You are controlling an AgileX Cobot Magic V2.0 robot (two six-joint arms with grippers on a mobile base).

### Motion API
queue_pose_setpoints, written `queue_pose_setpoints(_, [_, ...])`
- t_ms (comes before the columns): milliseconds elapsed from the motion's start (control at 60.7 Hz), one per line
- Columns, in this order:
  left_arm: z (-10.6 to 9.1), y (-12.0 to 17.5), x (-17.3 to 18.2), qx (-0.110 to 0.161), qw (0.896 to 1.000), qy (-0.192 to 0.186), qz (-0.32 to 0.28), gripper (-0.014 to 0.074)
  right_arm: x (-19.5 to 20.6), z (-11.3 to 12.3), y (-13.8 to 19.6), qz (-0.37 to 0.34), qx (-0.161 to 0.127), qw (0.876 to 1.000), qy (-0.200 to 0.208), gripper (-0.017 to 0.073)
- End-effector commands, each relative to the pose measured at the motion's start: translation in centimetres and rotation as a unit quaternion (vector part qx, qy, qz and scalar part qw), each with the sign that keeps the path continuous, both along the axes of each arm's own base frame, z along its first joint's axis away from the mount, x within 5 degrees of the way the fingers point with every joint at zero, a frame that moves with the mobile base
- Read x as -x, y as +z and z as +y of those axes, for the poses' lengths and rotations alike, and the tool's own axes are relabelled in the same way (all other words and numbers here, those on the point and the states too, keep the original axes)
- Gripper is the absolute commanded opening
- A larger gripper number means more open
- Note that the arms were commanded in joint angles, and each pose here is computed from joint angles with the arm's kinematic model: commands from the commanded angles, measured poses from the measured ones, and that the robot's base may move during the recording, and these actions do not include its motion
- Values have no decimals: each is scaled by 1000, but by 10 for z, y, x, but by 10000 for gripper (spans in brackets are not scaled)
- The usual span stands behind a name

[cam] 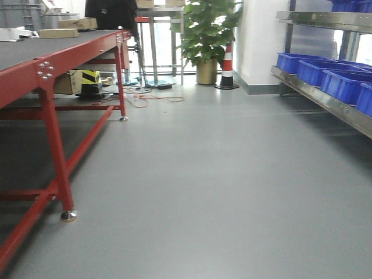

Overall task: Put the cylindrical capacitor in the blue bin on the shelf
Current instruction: 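Drive the base away from the table toward the bin shelf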

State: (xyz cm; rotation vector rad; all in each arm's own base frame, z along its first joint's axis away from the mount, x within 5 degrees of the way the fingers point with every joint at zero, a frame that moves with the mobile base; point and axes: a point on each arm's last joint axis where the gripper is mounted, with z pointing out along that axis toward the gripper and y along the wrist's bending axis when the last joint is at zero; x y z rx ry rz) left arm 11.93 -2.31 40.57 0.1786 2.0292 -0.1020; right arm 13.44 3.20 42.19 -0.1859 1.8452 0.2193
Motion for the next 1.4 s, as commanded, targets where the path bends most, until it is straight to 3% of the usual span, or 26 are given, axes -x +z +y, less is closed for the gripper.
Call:
queue_pose_setpoints(0, [-1,3,1,8,1000,-3,-17,-111,2,0,5,-19,-2,1000,0,-154])
queue_pose_setpoints(1385, [-1,3,0,8,1000,-3,-18,-111,3,-1,6,-20,-2,1000,0,-154])
